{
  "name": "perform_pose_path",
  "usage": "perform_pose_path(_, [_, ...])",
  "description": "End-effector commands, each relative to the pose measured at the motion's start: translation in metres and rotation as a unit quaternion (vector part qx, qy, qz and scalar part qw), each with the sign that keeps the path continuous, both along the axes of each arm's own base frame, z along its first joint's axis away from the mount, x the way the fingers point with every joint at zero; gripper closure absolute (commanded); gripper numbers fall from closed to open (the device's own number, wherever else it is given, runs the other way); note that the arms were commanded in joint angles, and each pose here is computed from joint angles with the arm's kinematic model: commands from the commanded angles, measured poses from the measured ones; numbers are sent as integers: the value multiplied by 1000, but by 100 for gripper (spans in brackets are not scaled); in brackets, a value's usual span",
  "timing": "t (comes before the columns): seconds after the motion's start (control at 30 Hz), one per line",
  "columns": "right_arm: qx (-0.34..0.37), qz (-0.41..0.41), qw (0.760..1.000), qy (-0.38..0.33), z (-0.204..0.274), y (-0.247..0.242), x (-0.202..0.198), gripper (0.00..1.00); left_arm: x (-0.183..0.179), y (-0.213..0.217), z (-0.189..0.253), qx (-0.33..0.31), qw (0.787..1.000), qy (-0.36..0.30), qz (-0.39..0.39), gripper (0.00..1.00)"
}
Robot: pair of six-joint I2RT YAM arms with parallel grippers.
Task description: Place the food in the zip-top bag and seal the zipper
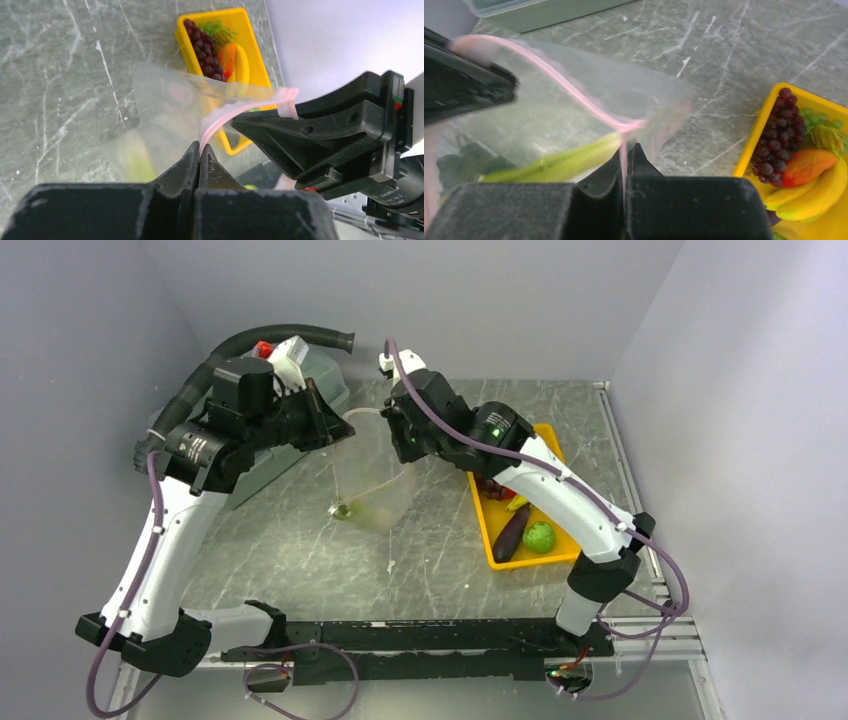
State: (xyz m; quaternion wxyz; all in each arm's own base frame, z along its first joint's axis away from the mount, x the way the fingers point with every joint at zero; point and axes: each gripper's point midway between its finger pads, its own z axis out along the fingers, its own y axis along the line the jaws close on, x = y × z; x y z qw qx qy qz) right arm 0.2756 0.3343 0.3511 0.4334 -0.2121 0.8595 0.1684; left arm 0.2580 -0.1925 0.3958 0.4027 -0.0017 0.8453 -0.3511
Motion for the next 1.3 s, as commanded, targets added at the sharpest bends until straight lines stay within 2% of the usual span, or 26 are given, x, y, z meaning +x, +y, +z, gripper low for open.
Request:
perform_pose_path(0.0, [2,-43,999,-18,13,-25,18,100,-22,0,23,-11,999,-35,-15,100])
perform_pose_path(0.07, [25,-27,999,-30,23,-20,10,100,-23,10,28,0,999,-46,-2,100])
perform_pose_path(0.4, [37,-14,999,-31,27,-18,5,100,-21,8,18,8,999,-44,-12,100])
perform_pose_path(0.53, [38,-47,996,-68,47,-32,15,100,-22,8,13,3,999,-43,-12,100])
perform_pose_path(0.63, [63,60,992,-88,101,-2,-19,100,-21,6,4,2,999,-31,-12,100])
perform_pose_path(0.67, [50,35,992,-107,109,-10,-11,100,-20,7,0,5,1000,-26,-7,100])
perform_pose_path(0.73, [39,-80,988,-124,105,-60,38,100,-20,2,-7,-4,1000,-11,-17,100])
perform_pose_path(0.77, [72,-106,986,-103,102,-78,53,100,-22,-7,-8,-23,999,-6,-35,100])
perform_pose_path(0.8, [104,-86,987,-85,105,-74,51,100,-22,-14,-12,-35,998,3,-46,100])
perform_pose_path(0.83, [116,-42,989,-84,109,-47,34,100,-23,-18,-16,-43,997,13,-55,100])
perform_pose_path(0.9, [78,43,991,-103,103,11,-8,100,-22,-21,-28,-36,997,30,-61,100])
perform_pose_path(0.97, [44,95,992,-71,76,44,-28,100,-8,5,-25,4,1000,16,-4,100])
perform_pose_path(1.0, [24,83,995,-56,61,43,-23,100,-1,24,-17,14,999,4,30,100])
perform_pose_path(1.07, [-9,-8,998,-56,49,0,6,100,7,50,5,-13,998,-20,61,100])
perform_pose_path(1.13, [48,-70,995,-54,56,-40,35,100,6,31,13,-71,997,-8,0,100])
perform_pose_path(1.17, [56,-90,993,-48,45,-55,45,100,-6,-1,4,-95,993,21,-61,100])
perform_pose_path(1.2, [74,-76,993,-52,52,-52,40,100,-17,-26,0,-83,992,22,-88,100])
perform_pose_path(1.27, [69,-9,997,-36,53,-19,15,100,-18,-25,-14,-26,998,15,-47,100])
